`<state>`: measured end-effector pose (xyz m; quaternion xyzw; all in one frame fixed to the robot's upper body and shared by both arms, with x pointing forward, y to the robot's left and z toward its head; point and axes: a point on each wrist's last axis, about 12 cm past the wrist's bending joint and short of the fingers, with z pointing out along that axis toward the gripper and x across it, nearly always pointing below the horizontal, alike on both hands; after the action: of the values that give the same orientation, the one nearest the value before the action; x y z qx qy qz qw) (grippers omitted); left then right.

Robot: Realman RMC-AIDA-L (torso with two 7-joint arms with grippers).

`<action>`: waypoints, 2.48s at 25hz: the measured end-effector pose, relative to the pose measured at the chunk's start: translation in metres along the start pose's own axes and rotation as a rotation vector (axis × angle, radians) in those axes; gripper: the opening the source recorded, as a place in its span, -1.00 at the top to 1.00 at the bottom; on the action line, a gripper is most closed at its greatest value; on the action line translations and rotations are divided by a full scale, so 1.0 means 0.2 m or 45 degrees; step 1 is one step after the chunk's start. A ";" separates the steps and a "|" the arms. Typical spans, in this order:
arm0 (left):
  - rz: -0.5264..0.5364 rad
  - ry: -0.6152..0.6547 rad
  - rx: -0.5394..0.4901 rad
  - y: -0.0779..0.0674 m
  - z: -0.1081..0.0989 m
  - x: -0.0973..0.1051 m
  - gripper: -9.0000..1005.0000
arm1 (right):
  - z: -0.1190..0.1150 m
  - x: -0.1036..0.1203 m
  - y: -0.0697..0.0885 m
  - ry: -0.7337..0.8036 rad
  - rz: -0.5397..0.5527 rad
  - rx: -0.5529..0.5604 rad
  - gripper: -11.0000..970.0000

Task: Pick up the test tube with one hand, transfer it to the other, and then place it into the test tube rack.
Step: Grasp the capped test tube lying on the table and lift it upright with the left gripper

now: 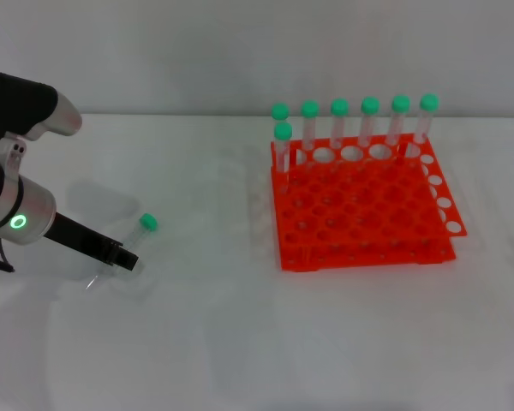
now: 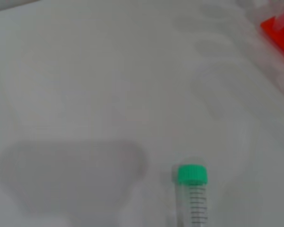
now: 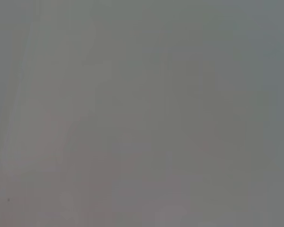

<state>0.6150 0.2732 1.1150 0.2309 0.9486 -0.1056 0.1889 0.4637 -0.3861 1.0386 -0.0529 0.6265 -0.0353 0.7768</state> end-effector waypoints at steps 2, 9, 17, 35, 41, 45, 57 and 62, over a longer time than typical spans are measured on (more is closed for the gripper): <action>0.002 0.010 -0.009 0.00 0.00 0.01 -0.05 | 0.00 0.00 0.00 0.000 0.000 0.000 -0.76; -0.005 0.023 -0.014 0.01 0.01 0.02 -0.04 | 0.00 0.00 0.00 0.005 0.001 0.002 -0.76; -0.013 0.022 -0.018 0.01 0.01 0.03 0.04 | 0.00 0.00 0.01 0.007 0.007 0.001 -0.76; -0.008 0.032 -0.057 0.03 0.04 0.00 0.25 | 0.01 0.01 0.01 0.015 0.010 -0.002 -0.75; -0.010 -0.017 -0.089 0.04 -0.01 -0.03 0.60 | 0.02 0.01 0.02 0.015 0.015 -0.003 -0.75; -0.010 -0.096 -0.098 0.04 -0.05 -0.05 0.60 | 0.02 0.01 0.02 0.016 0.019 -0.019 -0.75; 0.222 -0.738 0.246 -0.05 -0.16 0.00 0.60 | 0.09 -0.07 0.03 0.014 0.234 -0.375 -0.75; 0.438 -0.958 0.319 -0.14 -0.14 0.07 0.60 | 0.14 -0.17 0.01 0.040 0.335 -0.633 -0.75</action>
<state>0.5821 0.2625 1.1390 0.3524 0.7411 -0.2637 0.5070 0.4838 -0.3782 1.0765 -0.1595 0.6293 0.2199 0.7281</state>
